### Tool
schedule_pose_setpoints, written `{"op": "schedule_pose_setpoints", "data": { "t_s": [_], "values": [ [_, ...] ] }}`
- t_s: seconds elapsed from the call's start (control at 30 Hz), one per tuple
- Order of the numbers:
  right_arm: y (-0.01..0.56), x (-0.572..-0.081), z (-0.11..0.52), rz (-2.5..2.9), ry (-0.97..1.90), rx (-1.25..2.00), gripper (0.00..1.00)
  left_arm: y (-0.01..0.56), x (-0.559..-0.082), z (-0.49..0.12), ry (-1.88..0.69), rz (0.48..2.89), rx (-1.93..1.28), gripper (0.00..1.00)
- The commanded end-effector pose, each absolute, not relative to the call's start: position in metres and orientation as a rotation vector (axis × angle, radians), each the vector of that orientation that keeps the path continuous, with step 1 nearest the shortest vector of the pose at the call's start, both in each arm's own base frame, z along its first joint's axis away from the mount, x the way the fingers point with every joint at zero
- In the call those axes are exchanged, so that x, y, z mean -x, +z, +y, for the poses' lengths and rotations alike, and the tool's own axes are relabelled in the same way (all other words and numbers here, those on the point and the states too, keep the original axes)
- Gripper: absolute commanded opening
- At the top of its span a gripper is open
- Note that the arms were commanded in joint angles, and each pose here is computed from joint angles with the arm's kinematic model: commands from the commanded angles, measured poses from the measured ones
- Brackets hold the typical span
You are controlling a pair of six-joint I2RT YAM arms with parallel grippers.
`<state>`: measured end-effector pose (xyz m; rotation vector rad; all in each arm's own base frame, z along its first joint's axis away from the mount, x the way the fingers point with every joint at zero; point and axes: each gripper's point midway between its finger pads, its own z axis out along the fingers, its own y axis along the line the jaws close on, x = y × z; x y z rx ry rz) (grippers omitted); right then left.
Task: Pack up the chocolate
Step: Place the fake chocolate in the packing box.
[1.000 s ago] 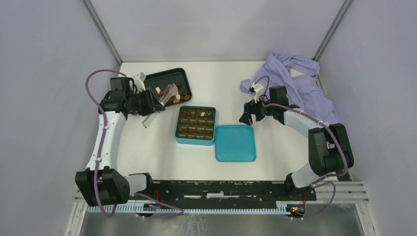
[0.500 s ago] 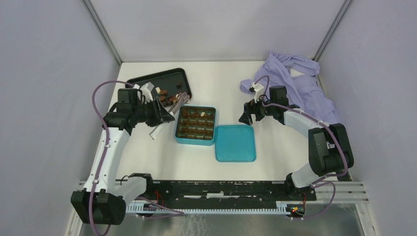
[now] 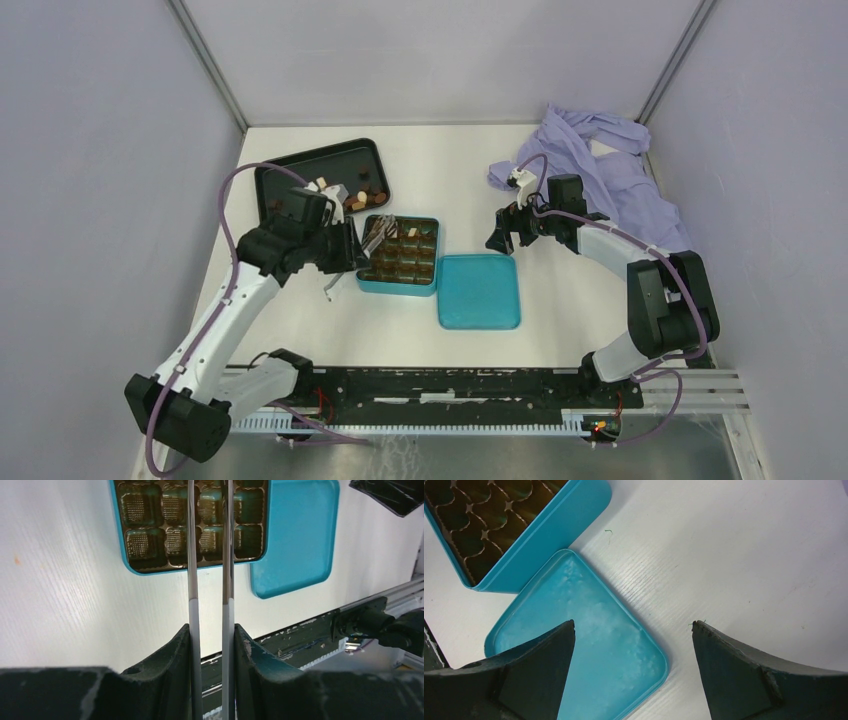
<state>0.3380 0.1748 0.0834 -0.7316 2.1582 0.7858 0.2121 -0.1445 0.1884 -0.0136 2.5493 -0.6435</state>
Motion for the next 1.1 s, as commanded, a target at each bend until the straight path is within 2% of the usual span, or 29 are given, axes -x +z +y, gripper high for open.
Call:
{"op": "schedule_pose_setpoints", "data": {
  "t_s": [0.0,0.43,0.67,0.83,1.07],
  "values": [
    [0.097,-0.345,0.18,2.097,0.79,0.752,0.93,0.201,-0.223,-0.138,-0.542,2.504,0.085,0.02],
    [0.097,-0.345,0.18,2.095,0.789,0.756,0.93,0.185,-0.23,-0.129,-0.387,2.544,0.077,0.02],
    [0.097,-0.345,0.18,2.093,0.788,0.758,0.93,0.178,-0.231,-0.128,-0.366,2.562,0.071,0.08],
    [0.097,-0.345,0.18,2.094,0.79,0.757,0.93,0.175,-0.229,-0.127,-0.361,2.572,0.066,0.17],
    [0.098,-0.345,0.181,2.093,0.793,0.757,0.93,0.17,-0.228,-0.128,-0.353,2.59,0.063,0.25]
  ]
}}
